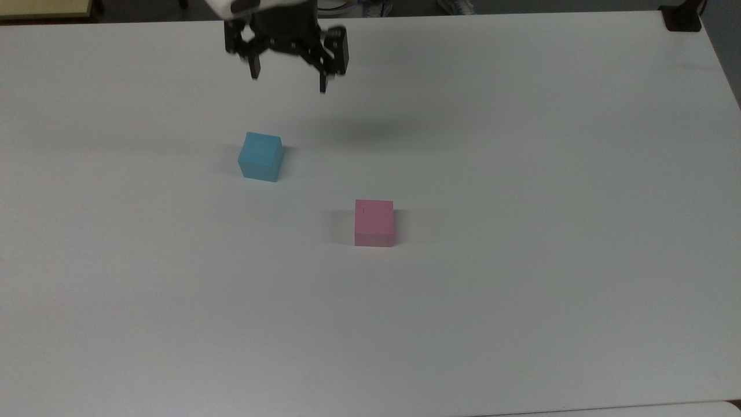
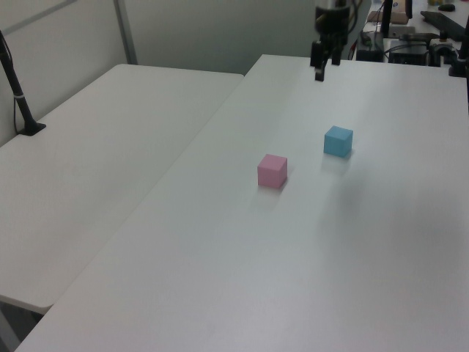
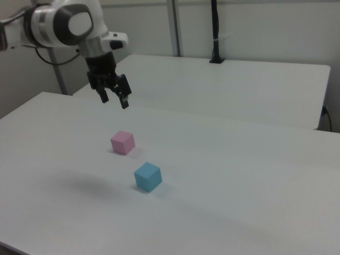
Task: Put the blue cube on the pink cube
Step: 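Move the open gripper down over the light-blue cube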
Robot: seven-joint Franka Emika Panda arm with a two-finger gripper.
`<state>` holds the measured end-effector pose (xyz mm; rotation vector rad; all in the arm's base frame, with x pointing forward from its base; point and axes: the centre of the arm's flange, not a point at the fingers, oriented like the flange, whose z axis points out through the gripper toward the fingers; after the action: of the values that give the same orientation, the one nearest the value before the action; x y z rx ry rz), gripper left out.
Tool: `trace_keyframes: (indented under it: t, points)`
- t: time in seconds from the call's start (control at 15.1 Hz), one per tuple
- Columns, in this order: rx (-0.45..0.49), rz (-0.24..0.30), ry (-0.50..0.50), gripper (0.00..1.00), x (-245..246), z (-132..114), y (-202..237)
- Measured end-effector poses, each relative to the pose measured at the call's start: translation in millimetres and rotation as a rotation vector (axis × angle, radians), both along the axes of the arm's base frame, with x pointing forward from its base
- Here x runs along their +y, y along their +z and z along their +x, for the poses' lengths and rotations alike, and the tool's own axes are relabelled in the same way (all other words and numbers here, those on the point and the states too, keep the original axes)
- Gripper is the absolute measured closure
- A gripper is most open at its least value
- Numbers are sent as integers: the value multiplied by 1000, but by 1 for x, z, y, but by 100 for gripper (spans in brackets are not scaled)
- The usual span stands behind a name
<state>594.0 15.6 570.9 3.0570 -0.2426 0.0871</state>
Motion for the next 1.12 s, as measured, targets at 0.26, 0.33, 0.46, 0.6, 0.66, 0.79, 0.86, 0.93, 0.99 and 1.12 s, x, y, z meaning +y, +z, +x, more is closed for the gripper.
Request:
trace_keyframes:
  t: [0.26,0.33,0.46,0.6,0.66,0.79,0.86,0.93,0.99,1.12]
  points:
    - [25,-1,3,0,0,-6,-7]
    - [28,-1,4,0,0,-5,-8]
    - [30,-1,4,0,0,-5,-10]
    - [32,-1,7,0,-1,-5,-11]
    - [35,-2,13,0,-4,-4,-12]
    - [56,-3,50,0,-18,-5,-20]
    - [90,-2,67,0,-31,-6,-35]
    - [116,0,69,0,-38,-7,-48]
    - [141,2,71,0,-43,-7,-63]
    - [175,5,69,0,-47,-5,-95]
